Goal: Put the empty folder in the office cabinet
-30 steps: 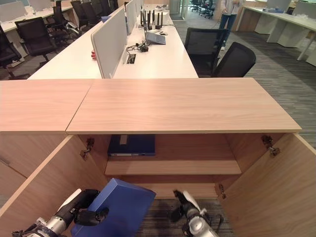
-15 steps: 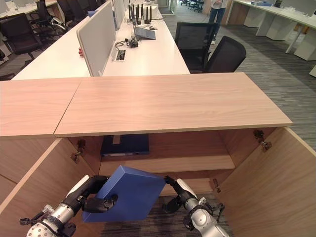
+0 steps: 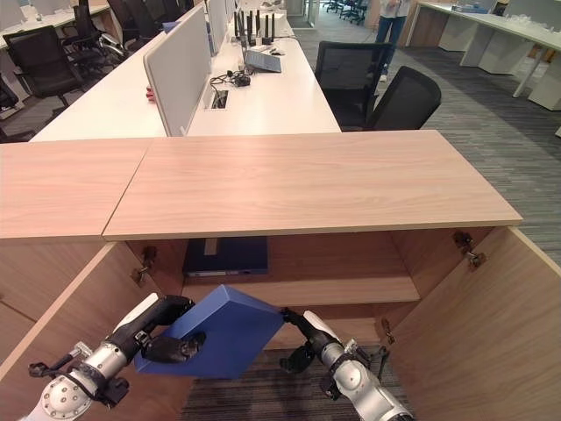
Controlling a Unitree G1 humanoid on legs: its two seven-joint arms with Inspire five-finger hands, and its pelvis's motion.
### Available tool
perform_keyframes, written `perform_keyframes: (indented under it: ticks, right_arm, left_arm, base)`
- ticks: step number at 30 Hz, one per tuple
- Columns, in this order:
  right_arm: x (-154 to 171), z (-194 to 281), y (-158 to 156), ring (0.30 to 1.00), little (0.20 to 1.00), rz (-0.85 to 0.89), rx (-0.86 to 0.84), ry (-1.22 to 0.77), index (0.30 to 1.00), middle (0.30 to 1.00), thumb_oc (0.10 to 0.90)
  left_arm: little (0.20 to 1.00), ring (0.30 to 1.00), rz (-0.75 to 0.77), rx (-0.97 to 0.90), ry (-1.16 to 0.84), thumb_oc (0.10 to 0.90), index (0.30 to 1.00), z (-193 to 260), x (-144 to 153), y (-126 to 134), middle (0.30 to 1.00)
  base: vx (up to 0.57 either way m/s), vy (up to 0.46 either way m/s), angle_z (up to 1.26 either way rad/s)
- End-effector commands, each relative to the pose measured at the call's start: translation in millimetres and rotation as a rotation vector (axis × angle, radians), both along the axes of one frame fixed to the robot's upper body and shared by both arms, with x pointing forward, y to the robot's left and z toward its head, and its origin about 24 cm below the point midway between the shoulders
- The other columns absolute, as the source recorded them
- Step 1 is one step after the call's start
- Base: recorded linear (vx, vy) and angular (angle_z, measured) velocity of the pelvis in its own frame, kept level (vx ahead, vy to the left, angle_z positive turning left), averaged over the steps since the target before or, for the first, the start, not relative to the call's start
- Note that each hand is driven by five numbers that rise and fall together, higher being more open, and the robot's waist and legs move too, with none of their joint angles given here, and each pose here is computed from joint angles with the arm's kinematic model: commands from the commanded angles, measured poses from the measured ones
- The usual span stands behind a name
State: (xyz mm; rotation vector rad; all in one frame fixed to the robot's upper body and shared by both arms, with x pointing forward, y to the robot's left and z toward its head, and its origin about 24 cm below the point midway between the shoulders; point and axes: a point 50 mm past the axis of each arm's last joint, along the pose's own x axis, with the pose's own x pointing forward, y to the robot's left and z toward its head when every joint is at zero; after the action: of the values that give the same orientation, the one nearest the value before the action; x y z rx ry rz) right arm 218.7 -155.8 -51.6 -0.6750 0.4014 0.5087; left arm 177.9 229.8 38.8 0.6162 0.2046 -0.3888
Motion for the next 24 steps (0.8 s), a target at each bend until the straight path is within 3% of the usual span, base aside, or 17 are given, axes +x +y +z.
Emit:
perform_keyframes:
  ticks: [1, 9, 24]
  right_arm:
    - [42.8, 58.6, 46.6, 0.9, 0.9, 0.117, 0.179, -0.278, 0.9, 0.9, 0.8]
    - [69.7, 93.3, 37.5, 0.9, 0.9, -0.003, 0.207, -0.453, 0.9, 0.9, 0.8]
    - [74.0, 141.3, 30.4, 0.9, 0.9, -0.015, 0.251, -0.665, 0.9, 0.9, 0.8]
  left_arm:
    - [0.3, 0.3, -0.249, -0.175, -0.336, 0.4, 0.3, 66.9, 17.2, -45.0, 0.3]
    - [0.3, 0.3, -0.248, -0.245, -0.285, 0.4, 0.3, 65.3, 13.7, -45.9, 0.3]
    - [0.3, 0.3, -0.206, -0.251, -0.259, 0.4, 0.3, 59.1, 9.4, -41.5, 0.3]
  base:
    - [0.0, 0.0, 0.0]
    - [0.0, 0.0, 0.0]
    - [0.0, 0.0, 0.0]
